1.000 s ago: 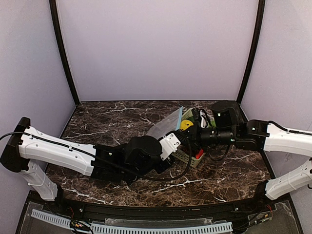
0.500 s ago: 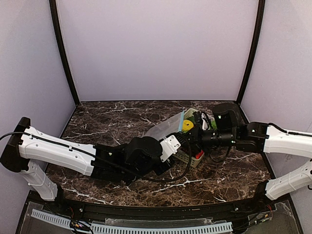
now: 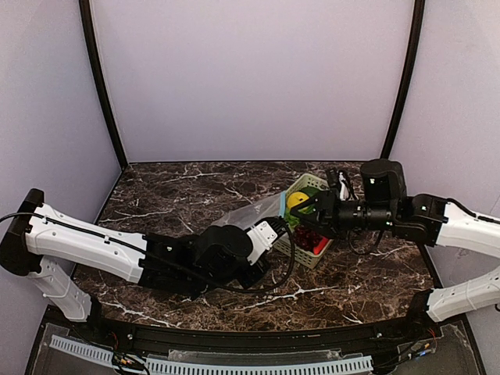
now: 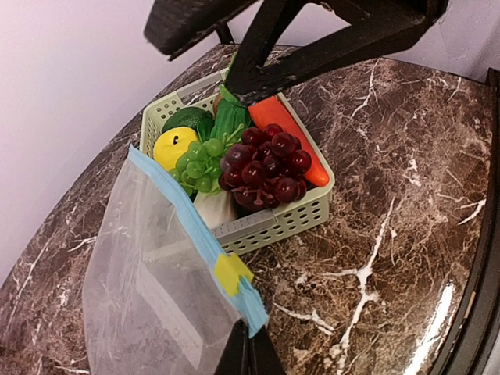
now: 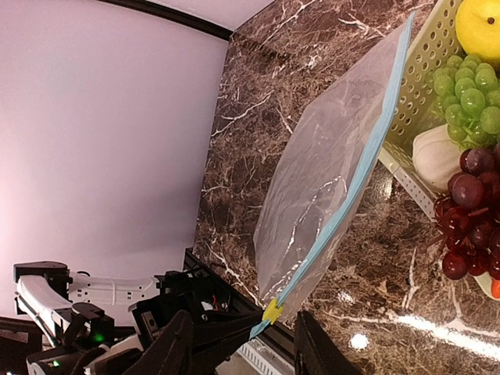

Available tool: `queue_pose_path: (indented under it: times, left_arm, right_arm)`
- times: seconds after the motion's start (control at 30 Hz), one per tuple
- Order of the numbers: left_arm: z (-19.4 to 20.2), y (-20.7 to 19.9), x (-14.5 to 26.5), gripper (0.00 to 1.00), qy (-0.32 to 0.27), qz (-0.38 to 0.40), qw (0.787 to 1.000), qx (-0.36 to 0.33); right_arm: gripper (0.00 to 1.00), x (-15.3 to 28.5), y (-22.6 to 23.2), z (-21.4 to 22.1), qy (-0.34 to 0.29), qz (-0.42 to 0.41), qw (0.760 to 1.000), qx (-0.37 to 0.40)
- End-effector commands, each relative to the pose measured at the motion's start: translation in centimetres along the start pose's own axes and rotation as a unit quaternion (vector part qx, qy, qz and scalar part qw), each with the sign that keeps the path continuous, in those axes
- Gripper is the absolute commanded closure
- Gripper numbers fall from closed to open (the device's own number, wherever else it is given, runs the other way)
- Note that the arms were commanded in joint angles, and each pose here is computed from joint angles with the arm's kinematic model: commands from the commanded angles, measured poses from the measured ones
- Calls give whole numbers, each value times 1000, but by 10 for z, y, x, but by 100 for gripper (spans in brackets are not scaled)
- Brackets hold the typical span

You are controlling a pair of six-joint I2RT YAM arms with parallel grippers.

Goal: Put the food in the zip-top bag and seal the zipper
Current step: Pass from the right arm to the left, then unzip the zipper from the zipper food storage bag.

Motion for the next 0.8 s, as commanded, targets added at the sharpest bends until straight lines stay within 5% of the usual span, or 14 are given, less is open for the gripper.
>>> queue_pose_path:
  times: [0.0, 0.77]
  left_arm:
    - [-8, 1, 8, 99, -17, 44, 996, 70]
    - [4, 1, 0, 99, 9, 58, 996, 69]
  right_arm:
    - [56, -2, -11, 19, 33, 13, 999, 1]
    - [60, -47, 4, 41, 77, -12, 997, -13]
Point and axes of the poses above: each gripper's point midway between its finger pads, its own x axis back along the fingers, its own y axis along the line the jaws close on, z = x × y, the point moved 6 cm from there along x, back along the fingers, and after that the axes turned 13 degrees about x, right-handed, at the moved point
